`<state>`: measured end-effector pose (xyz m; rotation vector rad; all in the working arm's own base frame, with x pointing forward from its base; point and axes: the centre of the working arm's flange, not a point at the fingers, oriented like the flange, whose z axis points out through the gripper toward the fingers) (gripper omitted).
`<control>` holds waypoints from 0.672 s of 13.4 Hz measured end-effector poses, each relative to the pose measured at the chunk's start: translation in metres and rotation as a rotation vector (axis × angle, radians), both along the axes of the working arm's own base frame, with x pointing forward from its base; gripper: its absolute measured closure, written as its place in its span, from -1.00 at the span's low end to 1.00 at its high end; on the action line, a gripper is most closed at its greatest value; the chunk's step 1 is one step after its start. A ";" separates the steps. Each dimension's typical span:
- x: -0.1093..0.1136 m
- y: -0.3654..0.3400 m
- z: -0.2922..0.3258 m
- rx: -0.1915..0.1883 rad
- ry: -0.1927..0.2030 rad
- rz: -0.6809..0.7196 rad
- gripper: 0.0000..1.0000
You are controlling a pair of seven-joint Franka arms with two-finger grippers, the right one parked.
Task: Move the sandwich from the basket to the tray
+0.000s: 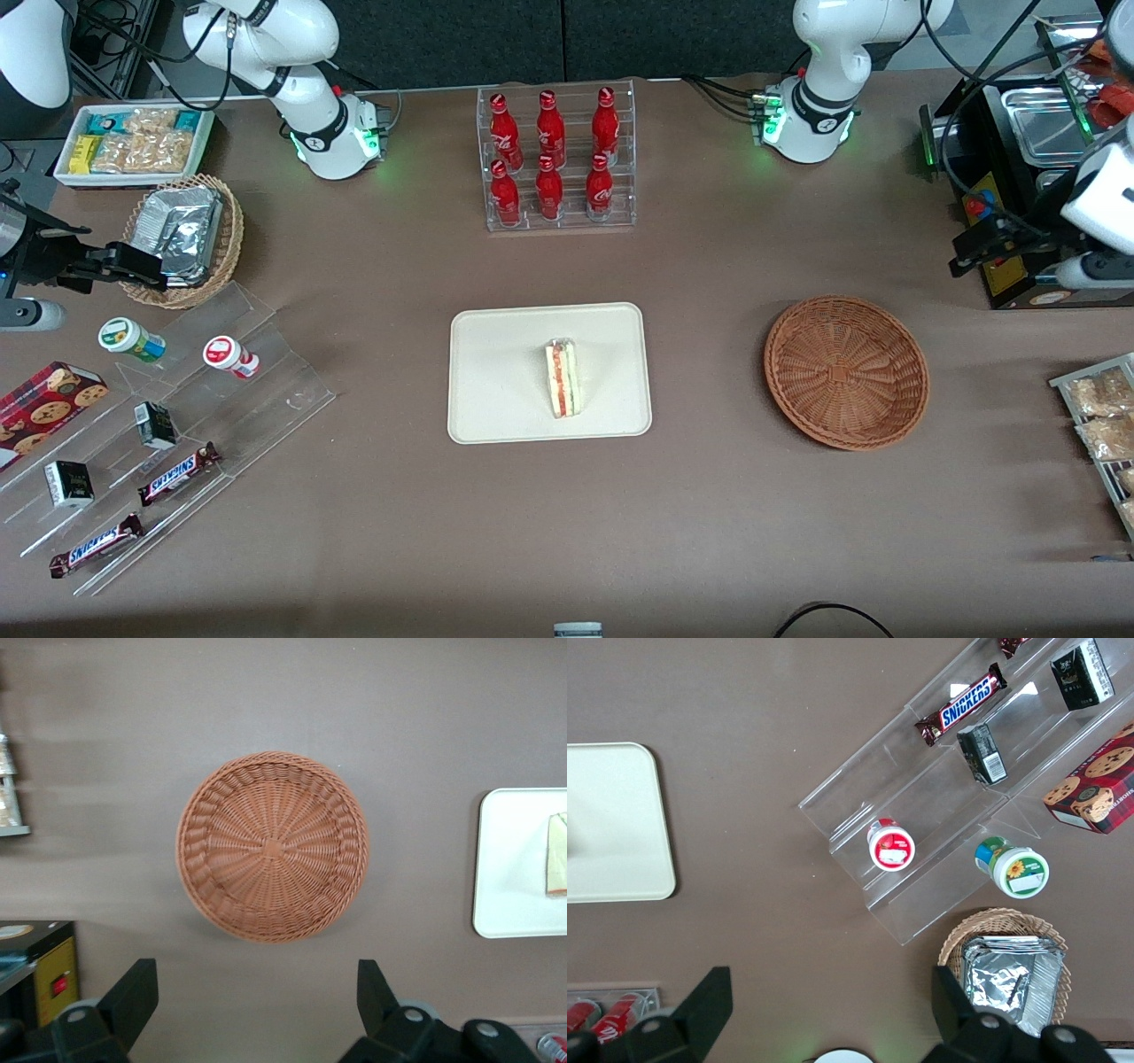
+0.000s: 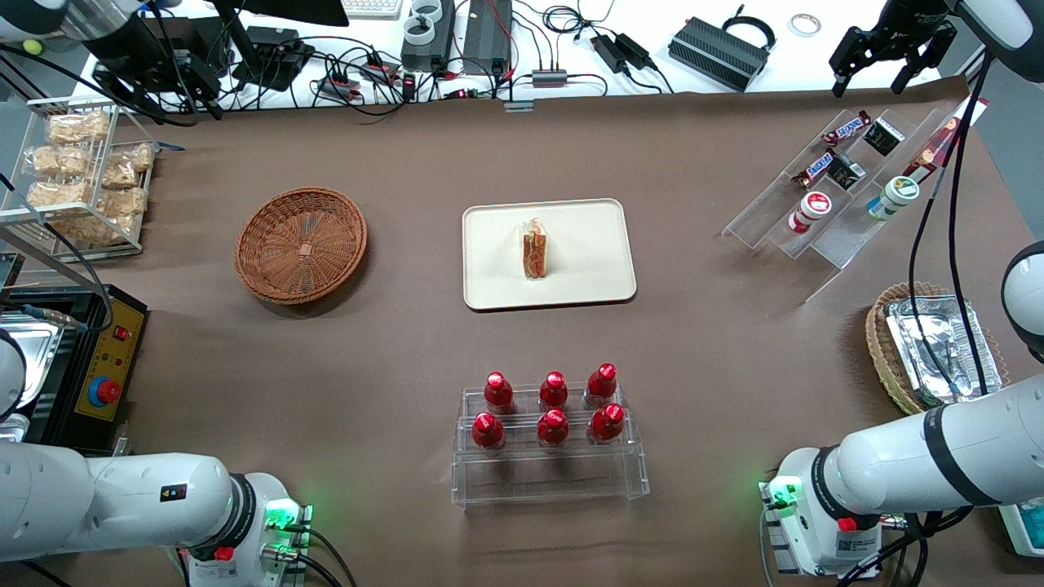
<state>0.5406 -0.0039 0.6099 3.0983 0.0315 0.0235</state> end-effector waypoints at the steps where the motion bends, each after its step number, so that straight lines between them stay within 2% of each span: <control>1: -0.002 -0.001 0.008 0.009 0.005 -0.004 -0.99; 4: -0.004 -0.003 0.018 0.018 0.005 -0.011 -0.99; 7: -0.007 -0.009 0.020 0.018 0.025 -0.022 -0.99; 9: -0.008 -0.014 0.031 0.019 0.009 -0.017 -0.99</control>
